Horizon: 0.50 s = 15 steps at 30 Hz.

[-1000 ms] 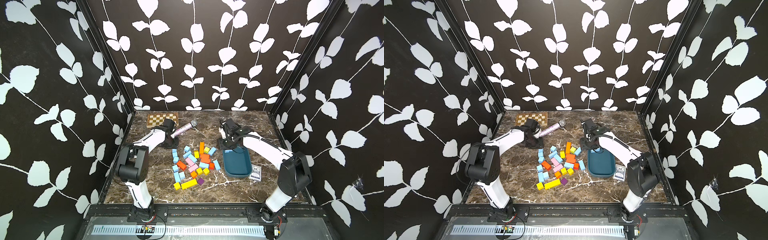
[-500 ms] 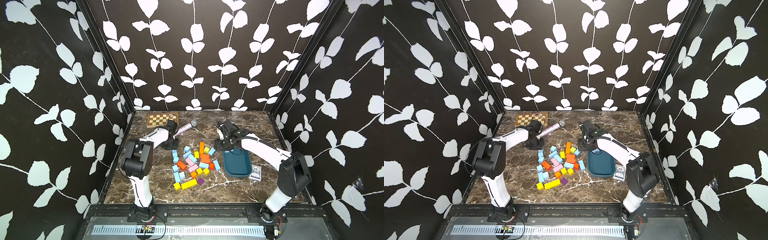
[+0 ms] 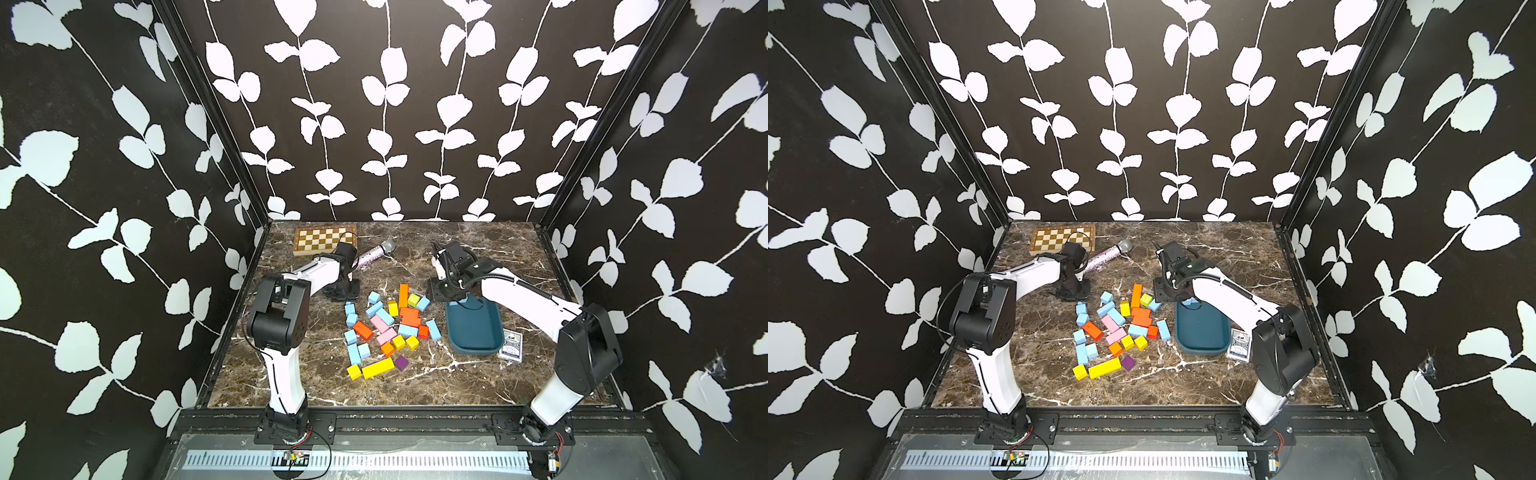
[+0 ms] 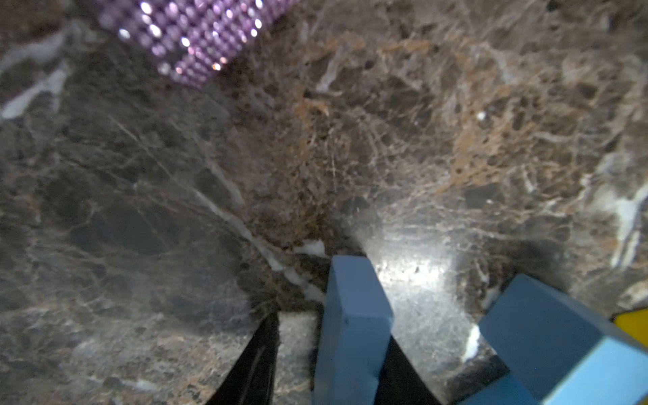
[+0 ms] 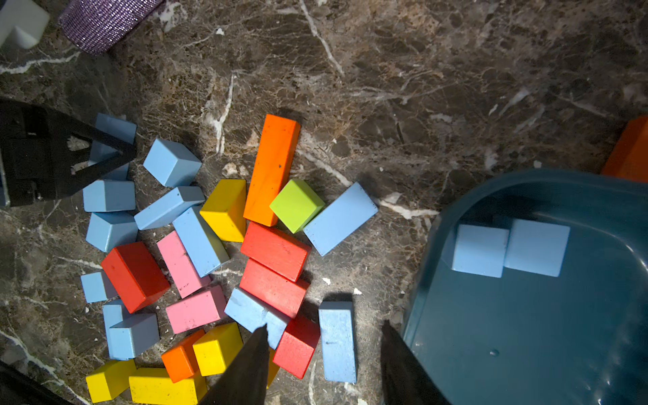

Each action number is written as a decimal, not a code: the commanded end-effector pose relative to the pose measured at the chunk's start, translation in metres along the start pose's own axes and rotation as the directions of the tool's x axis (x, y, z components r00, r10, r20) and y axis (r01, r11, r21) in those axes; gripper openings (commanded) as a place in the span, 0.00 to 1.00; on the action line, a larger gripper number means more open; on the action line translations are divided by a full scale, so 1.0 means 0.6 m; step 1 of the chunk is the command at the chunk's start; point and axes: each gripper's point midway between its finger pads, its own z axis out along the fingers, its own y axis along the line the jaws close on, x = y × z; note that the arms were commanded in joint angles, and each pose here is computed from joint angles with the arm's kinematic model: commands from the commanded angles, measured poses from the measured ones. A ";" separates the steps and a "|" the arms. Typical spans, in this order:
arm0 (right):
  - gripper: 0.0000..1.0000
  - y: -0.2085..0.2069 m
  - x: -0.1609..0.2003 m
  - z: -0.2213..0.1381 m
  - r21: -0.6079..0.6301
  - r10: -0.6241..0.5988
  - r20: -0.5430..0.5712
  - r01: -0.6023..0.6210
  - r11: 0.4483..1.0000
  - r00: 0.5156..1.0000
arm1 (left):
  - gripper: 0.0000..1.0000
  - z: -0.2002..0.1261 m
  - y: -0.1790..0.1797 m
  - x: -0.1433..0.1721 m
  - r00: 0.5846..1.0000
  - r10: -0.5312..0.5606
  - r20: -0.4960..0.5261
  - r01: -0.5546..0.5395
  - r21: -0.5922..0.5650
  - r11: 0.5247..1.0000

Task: Pick out the blue building blocks
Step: Pick up the building block from the center of the board.

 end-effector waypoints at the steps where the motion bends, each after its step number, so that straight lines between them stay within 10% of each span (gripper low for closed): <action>1: 0.50 0.011 -0.011 -0.016 -0.016 0.002 0.039 -0.001 1.000 0.999 | 0.41 0.001 -0.005 0.015 1.000 -0.013 -0.021 0.013 0.021 1.000; 15: 0.48 0.022 -0.022 -0.029 -0.027 -0.011 0.073 0.013 1.000 0.997 | 0.12 -0.032 -0.023 0.010 1.000 0.003 0.025 -0.006 0.087 0.996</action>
